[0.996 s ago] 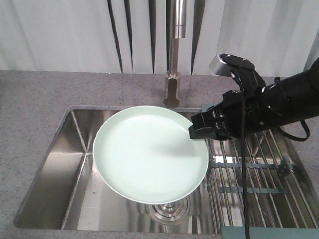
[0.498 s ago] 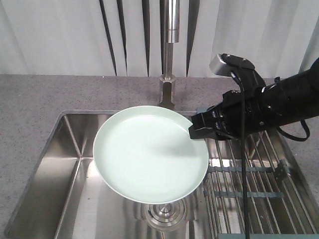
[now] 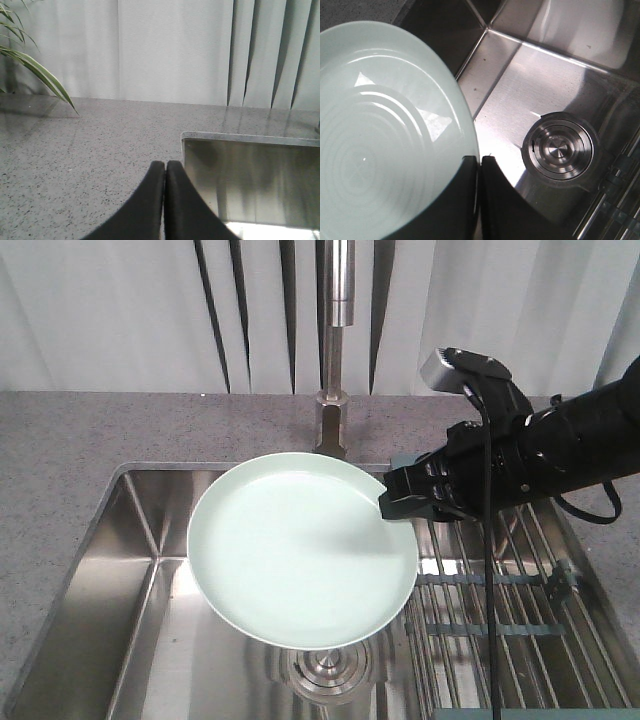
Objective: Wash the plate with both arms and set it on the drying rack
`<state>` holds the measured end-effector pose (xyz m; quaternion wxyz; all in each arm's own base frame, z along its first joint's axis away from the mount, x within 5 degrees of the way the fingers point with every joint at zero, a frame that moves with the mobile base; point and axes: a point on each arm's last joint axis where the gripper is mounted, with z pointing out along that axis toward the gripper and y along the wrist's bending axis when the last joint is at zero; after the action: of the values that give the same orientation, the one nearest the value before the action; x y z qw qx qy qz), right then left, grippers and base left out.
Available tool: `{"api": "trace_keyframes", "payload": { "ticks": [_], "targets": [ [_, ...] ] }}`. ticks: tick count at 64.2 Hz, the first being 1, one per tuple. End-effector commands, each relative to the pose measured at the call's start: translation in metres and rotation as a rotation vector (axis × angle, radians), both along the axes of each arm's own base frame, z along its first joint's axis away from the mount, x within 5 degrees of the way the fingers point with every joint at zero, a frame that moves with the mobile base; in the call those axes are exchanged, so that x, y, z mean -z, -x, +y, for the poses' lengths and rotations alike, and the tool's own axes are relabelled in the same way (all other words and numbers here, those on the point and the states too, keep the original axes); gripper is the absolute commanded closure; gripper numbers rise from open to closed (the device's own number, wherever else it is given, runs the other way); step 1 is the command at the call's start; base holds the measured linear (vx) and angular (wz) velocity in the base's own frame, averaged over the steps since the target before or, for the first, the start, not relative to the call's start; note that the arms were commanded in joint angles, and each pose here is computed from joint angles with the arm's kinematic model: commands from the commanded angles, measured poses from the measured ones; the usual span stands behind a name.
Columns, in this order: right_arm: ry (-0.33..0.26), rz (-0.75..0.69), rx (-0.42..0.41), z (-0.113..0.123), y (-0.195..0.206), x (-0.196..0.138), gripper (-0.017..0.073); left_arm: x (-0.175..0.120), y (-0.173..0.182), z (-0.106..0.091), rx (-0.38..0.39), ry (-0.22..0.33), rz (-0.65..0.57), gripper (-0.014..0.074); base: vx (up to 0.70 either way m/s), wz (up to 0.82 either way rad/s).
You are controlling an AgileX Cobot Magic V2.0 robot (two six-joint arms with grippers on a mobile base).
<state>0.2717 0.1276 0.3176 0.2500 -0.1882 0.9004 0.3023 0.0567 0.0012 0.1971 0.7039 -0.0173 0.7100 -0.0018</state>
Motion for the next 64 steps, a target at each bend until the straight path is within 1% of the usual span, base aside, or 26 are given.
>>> {"api": "trace_keyframes", "payload": {
  "ticks": [1,50,64],
  "targets": [
    [-0.057,-0.07,0.021,-0.0008,0.0031,-0.0204,0.0566,-0.0172,0.0029,0.0001,-0.002,0.004,-0.117,0.0601,0.0,-0.03],
    [-0.057,-0.07,0.021,-0.0008,0.0031,-0.0204,0.0566,-0.0172,0.0029,0.0001,-0.002,0.004,-0.117,0.0601,0.0,0.0],
    [-0.057,-0.07,0.021,-0.0008,0.0031,-0.0204,0.0566,-0.0203,0.0034,0.0001,-0.002,0.004,-0.137,0.0601,0.0,0.0]
  ]
}}
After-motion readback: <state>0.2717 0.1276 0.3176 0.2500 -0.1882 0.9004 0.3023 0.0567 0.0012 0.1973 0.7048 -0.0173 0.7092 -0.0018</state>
